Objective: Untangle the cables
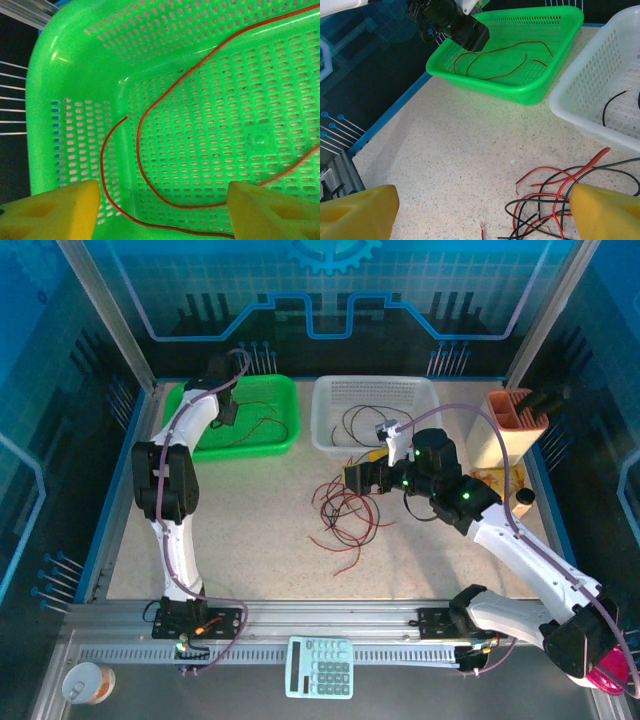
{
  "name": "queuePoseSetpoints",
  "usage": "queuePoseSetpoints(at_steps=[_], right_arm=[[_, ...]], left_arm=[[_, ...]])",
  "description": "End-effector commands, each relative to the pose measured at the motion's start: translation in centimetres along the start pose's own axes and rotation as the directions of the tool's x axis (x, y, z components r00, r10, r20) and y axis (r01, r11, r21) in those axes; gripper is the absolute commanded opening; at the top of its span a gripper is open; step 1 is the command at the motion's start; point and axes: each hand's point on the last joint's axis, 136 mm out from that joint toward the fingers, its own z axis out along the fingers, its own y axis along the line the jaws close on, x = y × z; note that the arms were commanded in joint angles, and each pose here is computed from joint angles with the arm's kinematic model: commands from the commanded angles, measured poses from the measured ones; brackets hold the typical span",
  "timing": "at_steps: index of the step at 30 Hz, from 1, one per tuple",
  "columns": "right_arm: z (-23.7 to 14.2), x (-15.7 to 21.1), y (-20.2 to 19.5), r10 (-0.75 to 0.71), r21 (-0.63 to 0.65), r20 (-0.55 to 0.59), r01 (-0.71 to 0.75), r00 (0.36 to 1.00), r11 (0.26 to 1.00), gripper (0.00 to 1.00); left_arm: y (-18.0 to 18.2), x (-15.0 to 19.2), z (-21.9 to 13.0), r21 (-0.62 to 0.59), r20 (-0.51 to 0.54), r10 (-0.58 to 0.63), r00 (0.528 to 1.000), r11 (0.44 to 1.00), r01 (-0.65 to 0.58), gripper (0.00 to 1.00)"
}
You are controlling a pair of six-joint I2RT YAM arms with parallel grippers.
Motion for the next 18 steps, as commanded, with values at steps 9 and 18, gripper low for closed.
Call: queuePoseSetpoints(at_steps=[9,18], right_arm=[[-0.4,-0.2,-1.1,0.010,0.065,-0.007,-0.009,1.000,0.998,0.89],[1.4,2.3,-4.2,0.089,0.194,-0.101,-0.068,0.991,0.979,0.87]], left_arm=[[1.9,-5.8,-8.6,0.197,0.205,-0.289,0.935,0.948,0.249,0.80],[0.2,-6.7,-19.7,0.623,0.263,-0.603,0.753,0.702,0.345,0.86]])
